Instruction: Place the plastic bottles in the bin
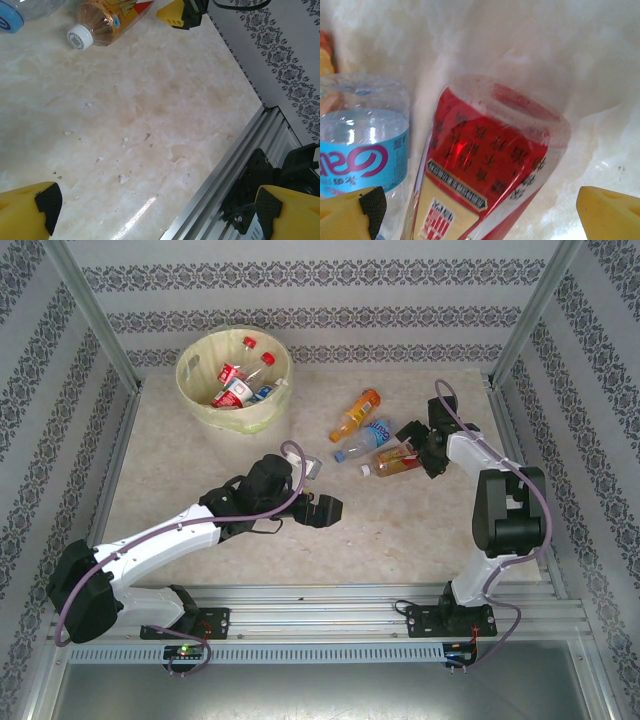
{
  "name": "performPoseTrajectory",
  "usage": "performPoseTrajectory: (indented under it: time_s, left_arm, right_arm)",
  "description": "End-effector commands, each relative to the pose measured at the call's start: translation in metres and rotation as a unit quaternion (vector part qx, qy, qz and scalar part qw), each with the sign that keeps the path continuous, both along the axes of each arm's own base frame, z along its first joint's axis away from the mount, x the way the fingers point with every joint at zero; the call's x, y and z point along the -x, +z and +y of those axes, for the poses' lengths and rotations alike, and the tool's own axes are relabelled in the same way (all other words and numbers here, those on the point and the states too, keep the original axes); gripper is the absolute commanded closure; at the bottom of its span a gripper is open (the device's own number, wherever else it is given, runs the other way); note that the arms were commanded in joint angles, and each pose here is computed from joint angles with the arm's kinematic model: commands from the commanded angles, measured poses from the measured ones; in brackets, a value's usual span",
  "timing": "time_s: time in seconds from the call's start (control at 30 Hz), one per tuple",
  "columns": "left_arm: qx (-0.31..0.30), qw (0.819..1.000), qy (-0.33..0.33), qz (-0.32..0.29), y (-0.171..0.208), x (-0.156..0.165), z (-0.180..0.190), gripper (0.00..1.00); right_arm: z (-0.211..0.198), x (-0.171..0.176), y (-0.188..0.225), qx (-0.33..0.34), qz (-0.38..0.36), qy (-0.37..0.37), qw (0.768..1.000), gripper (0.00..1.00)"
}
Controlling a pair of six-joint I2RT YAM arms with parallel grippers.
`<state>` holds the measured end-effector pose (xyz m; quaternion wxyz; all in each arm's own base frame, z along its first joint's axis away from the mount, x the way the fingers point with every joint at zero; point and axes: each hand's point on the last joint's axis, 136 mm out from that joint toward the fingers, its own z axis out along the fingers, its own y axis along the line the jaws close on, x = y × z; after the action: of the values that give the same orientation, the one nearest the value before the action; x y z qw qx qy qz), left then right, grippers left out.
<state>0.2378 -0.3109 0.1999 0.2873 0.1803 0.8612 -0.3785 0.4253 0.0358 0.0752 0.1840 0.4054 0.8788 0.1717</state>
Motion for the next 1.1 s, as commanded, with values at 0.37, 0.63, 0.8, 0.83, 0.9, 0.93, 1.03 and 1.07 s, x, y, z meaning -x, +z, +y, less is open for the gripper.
performPoseTrajectory:
  time_s: [0.37, 0.63, 0.8, 0.83, 0.9, 0.93, 1.03, 1.07]
  left_arm:
    - [0.025, 1.000, -0.005, -0.002, 0.005, 0.003, -0.013, 0.00]
    - [0.021, 1.000, -0.009, 0.006, 0.000, 0.006, -0.019, 0.00]
    - [0.024, 1.000, -0.014, 0.008, 0.000, 0.006, -0.023, 0.00]
    - [0.025, 1.000, -0.011, 0.008, -0.001, 0.005, -0.023, 0.00]
    - [0.024, 1.000, -0.006, 0.013, -0.003, 0.003, -0.023, 0.00]
    - [0.024, 1.000, -0.006, 0.015, -0.004, 0.002, -0.024, 0.00]
    - [0.030, 0.999, -0.011, 0.017, -0.001, -0.003, -0.028, 0.00]
    - [0.034, 0.999, -0.013, 0.017, 0.002, -0.005, -0.030, 0.00]
  right_arm:
    - [-0.025, -0.026, -0.023, 0.016, 0.026, -0.038, 0.999, 0.11]
    - [-0.022, -0.032, -0.018, 0.005, 0.009, -0.022, 1.000, 0.28]
    - [-0.020, -0.035, 0.007, 0.010, -0.027, -0.003, 1.000, 0.35]
    - [-0.019, -0.035, 0.015, 0.012, -0.038, 0.003, 0.999, 0.36]
    - [-0.016, -0.032, 0.029, 0.016, -0.055, 0.015, 0.998, 0.38]
    - [-0.015, -0.029, 0.036, 0.019, -0.064, 0.022, 0.998, 0.38]
    - [-0.006, -0.018, 0.056, 0.022, -0.095, 0.050, 0.994, 0.40]
    - [-0.003, -0.014, 0.063, 0.025, -0.106, 0.061, 0.992, 0.40]
